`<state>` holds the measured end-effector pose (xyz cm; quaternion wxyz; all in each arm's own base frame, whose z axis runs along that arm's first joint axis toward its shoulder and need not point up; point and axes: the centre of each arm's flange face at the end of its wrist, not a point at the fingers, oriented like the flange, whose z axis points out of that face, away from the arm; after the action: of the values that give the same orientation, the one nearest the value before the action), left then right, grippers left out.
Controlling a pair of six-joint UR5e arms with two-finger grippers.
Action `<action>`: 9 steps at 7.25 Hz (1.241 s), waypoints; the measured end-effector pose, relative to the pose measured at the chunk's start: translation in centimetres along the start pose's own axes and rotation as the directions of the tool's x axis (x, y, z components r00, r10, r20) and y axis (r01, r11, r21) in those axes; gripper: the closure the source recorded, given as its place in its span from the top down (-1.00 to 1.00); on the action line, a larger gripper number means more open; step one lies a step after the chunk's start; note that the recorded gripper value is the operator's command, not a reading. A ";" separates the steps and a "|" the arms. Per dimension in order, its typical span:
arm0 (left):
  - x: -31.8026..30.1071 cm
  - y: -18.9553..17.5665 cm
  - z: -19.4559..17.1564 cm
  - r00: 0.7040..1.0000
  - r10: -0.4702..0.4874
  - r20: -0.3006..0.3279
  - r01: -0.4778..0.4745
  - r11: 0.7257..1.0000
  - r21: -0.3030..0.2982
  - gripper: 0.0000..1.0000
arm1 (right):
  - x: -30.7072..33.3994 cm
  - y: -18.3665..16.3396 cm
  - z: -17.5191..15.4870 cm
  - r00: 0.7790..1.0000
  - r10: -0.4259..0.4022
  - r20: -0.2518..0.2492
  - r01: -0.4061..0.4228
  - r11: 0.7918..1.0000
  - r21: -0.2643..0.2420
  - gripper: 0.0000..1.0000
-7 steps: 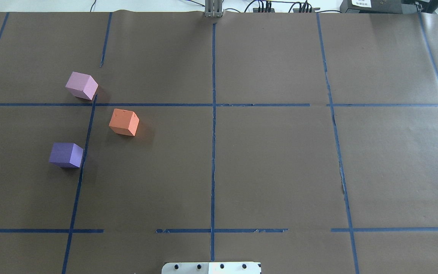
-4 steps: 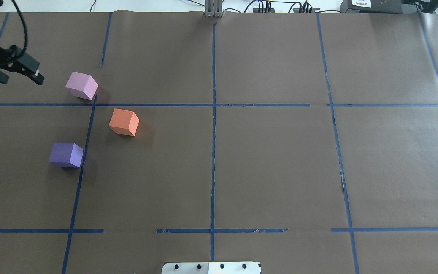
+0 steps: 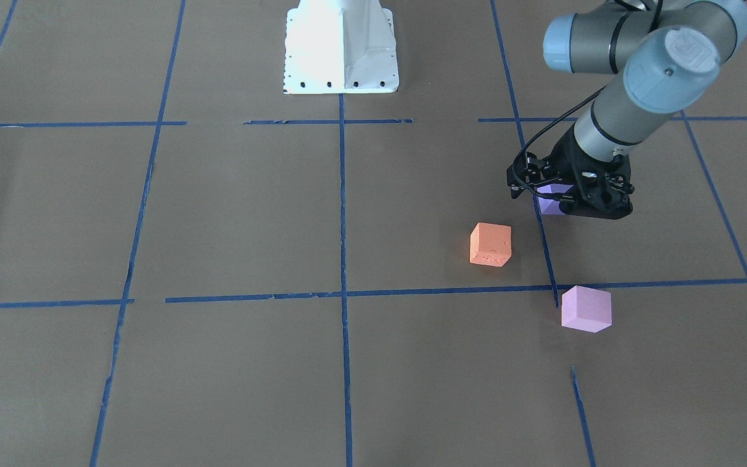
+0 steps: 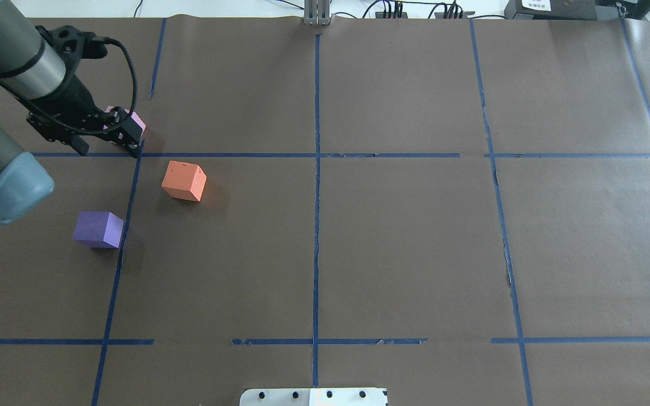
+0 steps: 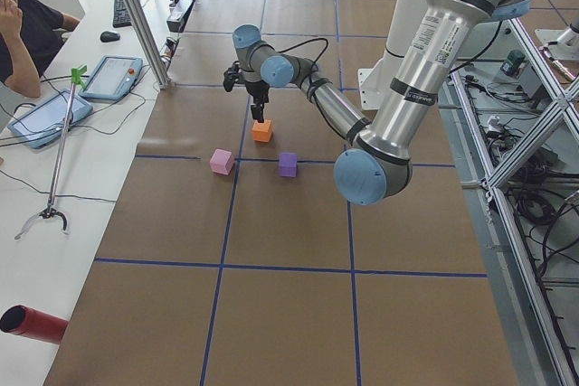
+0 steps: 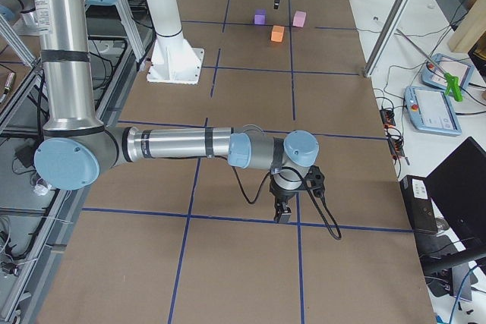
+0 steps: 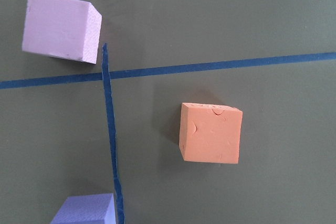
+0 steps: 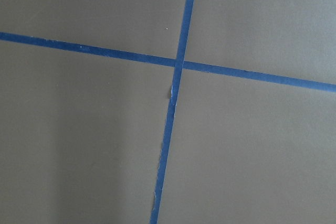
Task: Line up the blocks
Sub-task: 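Move the left gripper over the orange cube and lower toward it, then close the left gripper on the orange cube and lift it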
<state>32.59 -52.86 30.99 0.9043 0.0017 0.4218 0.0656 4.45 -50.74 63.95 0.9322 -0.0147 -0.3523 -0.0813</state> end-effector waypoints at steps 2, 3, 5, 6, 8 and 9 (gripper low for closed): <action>1.5 -0.5 2.6 0.999 0.030 0.025 -0.030 1.000 -0.001 0.99 | 0.0 0.0 0.0 1.000 0.000 0.000 0.000 1.000 0.001 1.00; 2.3 -0.2 4.0 0.998 0.046 0.033 -0.045 0.999 -0.015 0.99 | 0.0 0.0 0.0 1.000 -0.001 0.000 0.001 1.000 0.001 1.00; 3.7 -1.0 6.3 0.998 0.057 0.039 -0.055 0.998 -0.033 0.99 | 0.0 0.0 0.0 1.000 -0.001 0.000 0.001 1.000 0.001 1.00; 4.0 -1.8 7.1 0.997 0.057 0.044 -0.055 0.998 -0.034 0.99 | 0.0 0.0 0.0 1.000 -0.001 0.000 0.001 1.000 0.001 1.00; 3.4 -2.7 8.3 0.996 0.058 0.067 -0.057 0.998 -0.017 0.99 | 0.0 0.0 0.0 1.000 -0.001 0.000 0.001 1.000 0.001 1.00; 3.1 -2.9 8.8 0.996 0.059 0.074 -0.058 0.998 -0.011 0.99 | 0.0 0.0 0.0 1.000 0.000 0.000 0.000 1.000 0.001 1.00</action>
<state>41.60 -54.93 34.08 0.9170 0.0126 0.3875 0.0938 4.45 -50.74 63.92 0.9322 -0.0144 -0.3523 -0.0814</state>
